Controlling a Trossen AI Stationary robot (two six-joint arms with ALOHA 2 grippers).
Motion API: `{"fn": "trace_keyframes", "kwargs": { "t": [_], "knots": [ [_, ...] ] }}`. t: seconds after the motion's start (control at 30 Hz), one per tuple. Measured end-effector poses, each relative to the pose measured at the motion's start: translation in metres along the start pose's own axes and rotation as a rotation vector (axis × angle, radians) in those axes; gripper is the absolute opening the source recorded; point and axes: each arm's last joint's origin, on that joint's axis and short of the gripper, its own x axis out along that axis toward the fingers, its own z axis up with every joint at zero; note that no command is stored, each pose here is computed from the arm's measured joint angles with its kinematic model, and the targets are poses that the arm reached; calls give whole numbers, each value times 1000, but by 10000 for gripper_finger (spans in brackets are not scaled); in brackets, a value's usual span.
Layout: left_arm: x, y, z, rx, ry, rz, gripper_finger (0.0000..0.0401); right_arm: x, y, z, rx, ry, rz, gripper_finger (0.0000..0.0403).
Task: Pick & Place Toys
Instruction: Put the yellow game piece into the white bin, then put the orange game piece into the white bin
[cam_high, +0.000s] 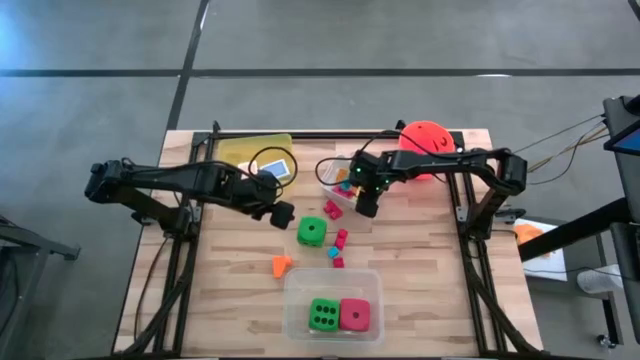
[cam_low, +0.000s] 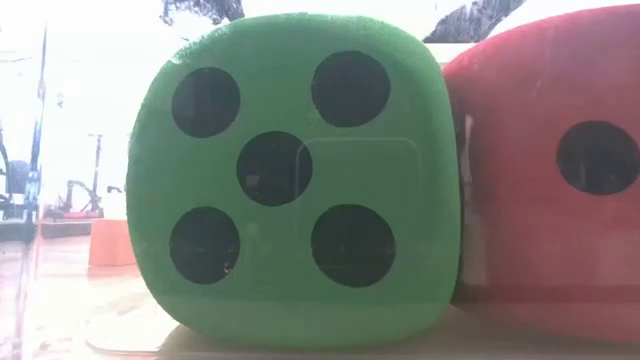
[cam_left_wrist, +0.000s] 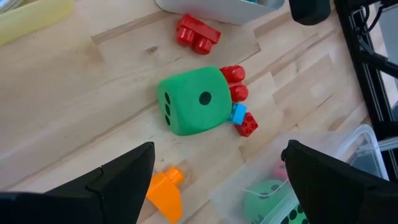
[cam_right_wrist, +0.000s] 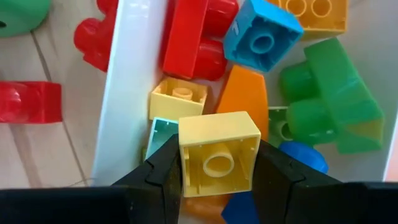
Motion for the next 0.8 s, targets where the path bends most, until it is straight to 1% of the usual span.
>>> {"fn": "trace_keyframes", "kwargs": {
  "t": [0.13,0.17,0.37,0.47,0.57,0.67,0.77,0.8],
  "knots": [
    [2,1,-2,10,7,7,346,-3,1,4,14,-14,4,132],
    [3,2,-3,22,11,12,346,-4,1,6,14,-21,5,140],
    [11,8,-8,89,68,26,346,-7,1,9,18,-25,3,259],
    [14,9,-12,177,93,25,346,-10,1,9,40,-20,3,296],
    [13,9,-18,270,128,29,346,-17,3,10,55,-38,5,312],
    [12,8,-26,381,146,33,346,-28,8,10,45,-69,13,315],
    [11,6,-37,507,132,48,346,-41,14,6,36,-84,22,316],
    [11,5,-40,530,127,47,346,-47,17,5,37,-96,26,316]
  ]
}}
